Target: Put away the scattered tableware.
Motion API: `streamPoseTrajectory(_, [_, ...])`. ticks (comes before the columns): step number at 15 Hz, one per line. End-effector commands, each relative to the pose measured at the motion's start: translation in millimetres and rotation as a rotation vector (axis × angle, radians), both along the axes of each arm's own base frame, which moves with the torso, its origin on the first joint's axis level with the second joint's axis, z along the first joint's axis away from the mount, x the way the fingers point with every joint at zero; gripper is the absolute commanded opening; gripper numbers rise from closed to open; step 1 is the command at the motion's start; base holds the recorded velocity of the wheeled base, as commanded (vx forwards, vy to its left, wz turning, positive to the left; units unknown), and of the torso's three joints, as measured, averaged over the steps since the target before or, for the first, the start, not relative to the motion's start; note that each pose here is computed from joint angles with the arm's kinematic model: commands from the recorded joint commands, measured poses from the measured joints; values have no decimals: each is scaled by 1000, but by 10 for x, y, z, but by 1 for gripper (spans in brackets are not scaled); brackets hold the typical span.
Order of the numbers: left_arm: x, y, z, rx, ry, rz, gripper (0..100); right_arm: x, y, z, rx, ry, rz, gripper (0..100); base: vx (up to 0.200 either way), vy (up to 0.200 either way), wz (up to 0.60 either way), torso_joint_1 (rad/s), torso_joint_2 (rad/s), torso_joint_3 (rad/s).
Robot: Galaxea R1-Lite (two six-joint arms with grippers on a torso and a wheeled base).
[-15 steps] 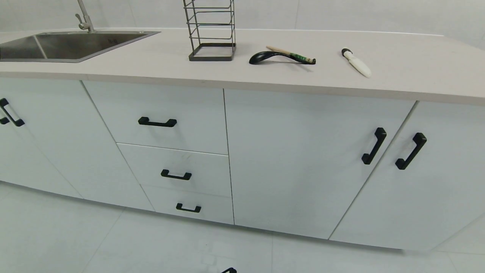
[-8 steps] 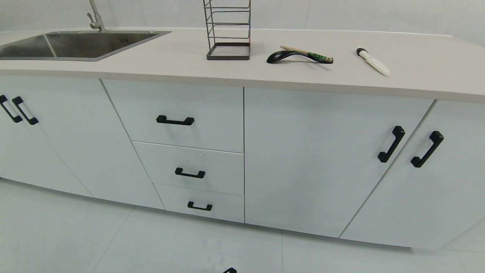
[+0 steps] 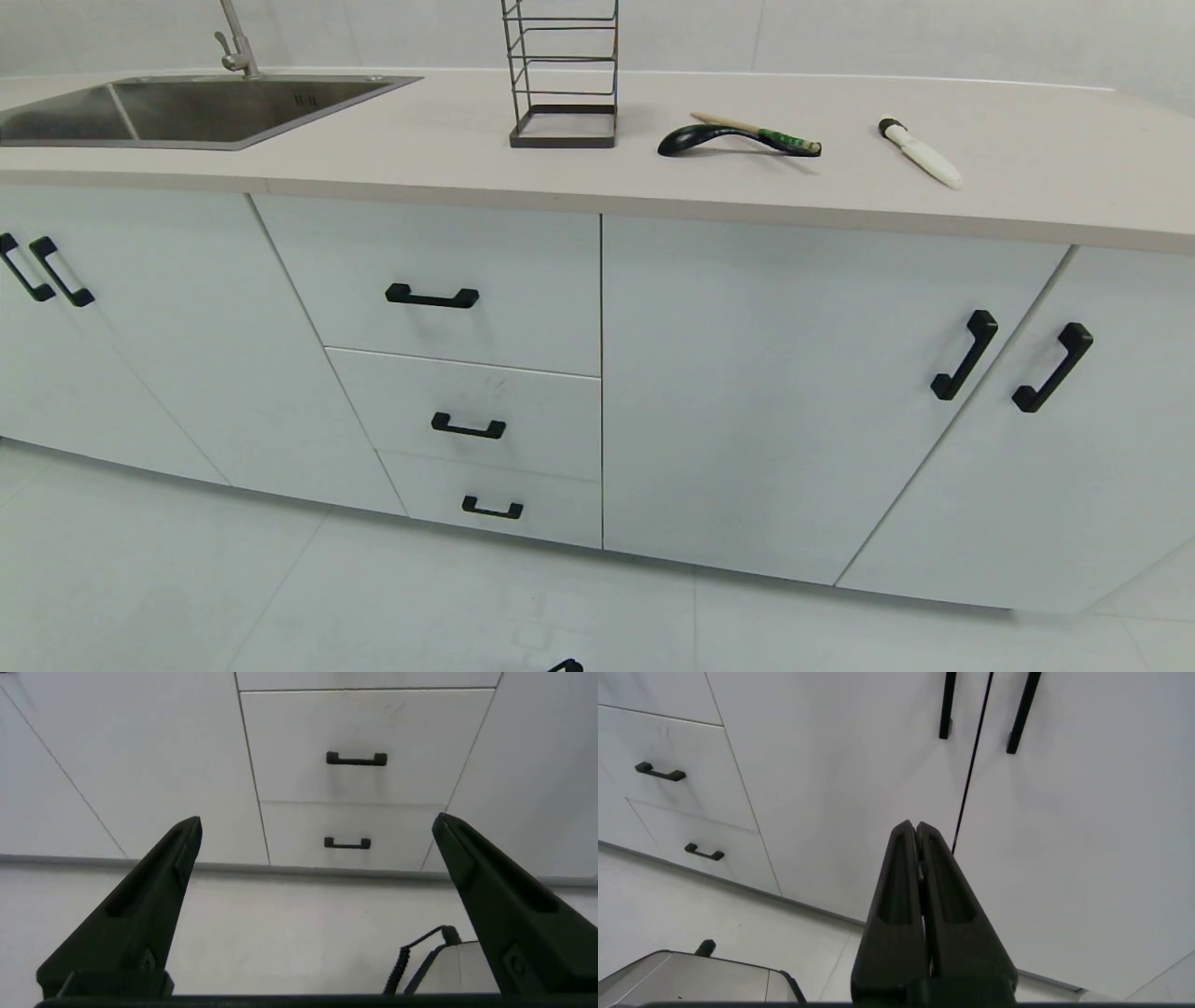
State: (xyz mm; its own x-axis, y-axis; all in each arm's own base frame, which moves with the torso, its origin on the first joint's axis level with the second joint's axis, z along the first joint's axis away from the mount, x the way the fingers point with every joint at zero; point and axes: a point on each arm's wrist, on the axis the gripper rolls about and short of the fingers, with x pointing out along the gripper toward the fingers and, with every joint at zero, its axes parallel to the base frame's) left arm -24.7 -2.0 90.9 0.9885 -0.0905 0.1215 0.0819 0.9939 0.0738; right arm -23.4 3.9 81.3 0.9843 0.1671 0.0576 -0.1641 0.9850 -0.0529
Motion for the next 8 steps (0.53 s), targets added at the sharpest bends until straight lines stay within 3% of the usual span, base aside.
streamPoseTrajectory(1, [-83,-13,509,38,-207,-50,100,1,0,1,0,0,1,0,0,0,0,0,0,0])
streamPoseTrajectory(3, [22,-44,506,145,-107,-199,100,1,0,1,-2,0,1,0,0,0,0,0,0,0])
streamPoseTrajectory(4, [142,-63,517,244,-34,-286,100,1,0,1,-2,0,1,0,0,0,0,0,0,0])
streamPoseTrajectory(5, [247,-75,490,320,41,-339,100,1,0,1,0,0,1,0,0,0,0,0,0,0])
streamPoseTrajectory(6, [294,-77,478,350,78,-352,100,1,0,1,0,0,1,0,0,0,0,0,0,0])
streamPoseTrajectory(7, [433,-83,432,448,174,-397,100,1,0,1,0,0,1,0,0,0,0,0,0,0])
streamPoseTrajectory(8, [523,-87,410,500,225,-419,100,1,0,1,0,0,1,0,0,0,0,0,0,0])
